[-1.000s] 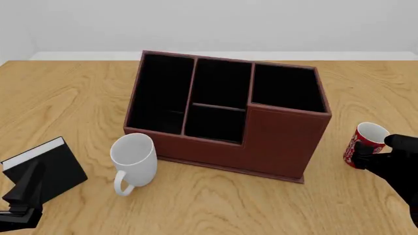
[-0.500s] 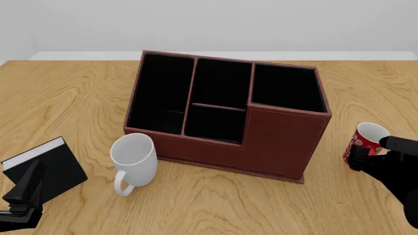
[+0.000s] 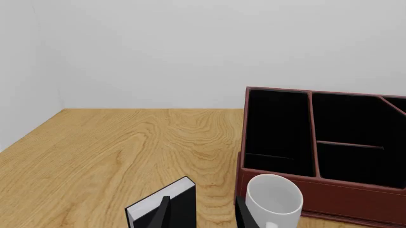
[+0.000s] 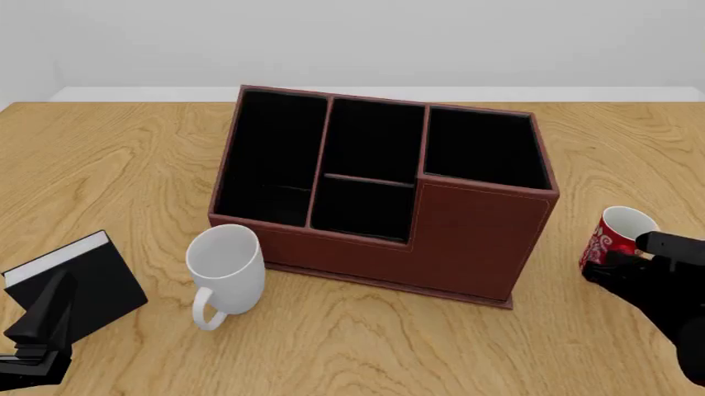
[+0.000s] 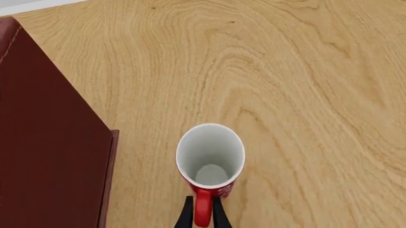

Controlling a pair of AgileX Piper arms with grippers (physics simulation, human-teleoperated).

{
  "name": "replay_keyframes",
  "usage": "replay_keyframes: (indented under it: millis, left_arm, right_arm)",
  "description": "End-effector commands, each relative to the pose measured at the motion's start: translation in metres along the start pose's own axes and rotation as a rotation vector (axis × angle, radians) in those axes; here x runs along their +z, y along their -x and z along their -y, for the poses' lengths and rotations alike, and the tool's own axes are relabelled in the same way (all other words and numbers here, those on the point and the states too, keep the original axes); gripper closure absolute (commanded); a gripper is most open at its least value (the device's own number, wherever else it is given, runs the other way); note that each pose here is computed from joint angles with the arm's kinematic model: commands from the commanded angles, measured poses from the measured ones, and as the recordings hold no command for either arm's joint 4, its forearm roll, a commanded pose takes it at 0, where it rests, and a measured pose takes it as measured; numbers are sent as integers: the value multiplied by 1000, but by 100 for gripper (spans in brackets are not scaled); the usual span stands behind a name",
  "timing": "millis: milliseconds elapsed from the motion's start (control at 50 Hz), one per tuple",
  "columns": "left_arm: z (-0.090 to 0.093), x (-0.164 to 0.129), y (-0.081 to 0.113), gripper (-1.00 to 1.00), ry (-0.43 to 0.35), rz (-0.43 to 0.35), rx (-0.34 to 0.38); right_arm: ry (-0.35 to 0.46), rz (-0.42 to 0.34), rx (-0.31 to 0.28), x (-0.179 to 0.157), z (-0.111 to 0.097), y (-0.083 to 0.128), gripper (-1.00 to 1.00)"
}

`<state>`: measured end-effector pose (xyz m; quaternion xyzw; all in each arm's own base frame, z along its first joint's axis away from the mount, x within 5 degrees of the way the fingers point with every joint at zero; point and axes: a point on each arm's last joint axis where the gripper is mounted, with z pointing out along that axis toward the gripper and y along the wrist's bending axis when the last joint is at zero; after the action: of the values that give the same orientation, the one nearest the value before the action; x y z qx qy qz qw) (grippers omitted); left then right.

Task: Pick up the red mug and place it to the right of the caddy.

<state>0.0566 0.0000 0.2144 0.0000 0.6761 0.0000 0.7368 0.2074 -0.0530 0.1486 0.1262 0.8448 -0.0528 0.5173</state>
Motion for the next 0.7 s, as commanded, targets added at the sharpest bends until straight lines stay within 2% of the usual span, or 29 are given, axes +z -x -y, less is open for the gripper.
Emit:
replay_keyframes:
  millis: [20,420,480,700]
  left_arm:
    - [0,0,0,-100,0,0,0]
    - [0,0,0,-100,0,0,0]
    - [0,0,0,-100,0,0,0]
    - [0,0,0,-100,0,0,0]
  right_arm:
    - [-2,2,4,-1,0,0,100]
    - [-1,13,-13,-6,0,1,100]
    - [-2,32,-30,-12,1,5,100]
    - [30,61,-28,-34,-6,12,100]
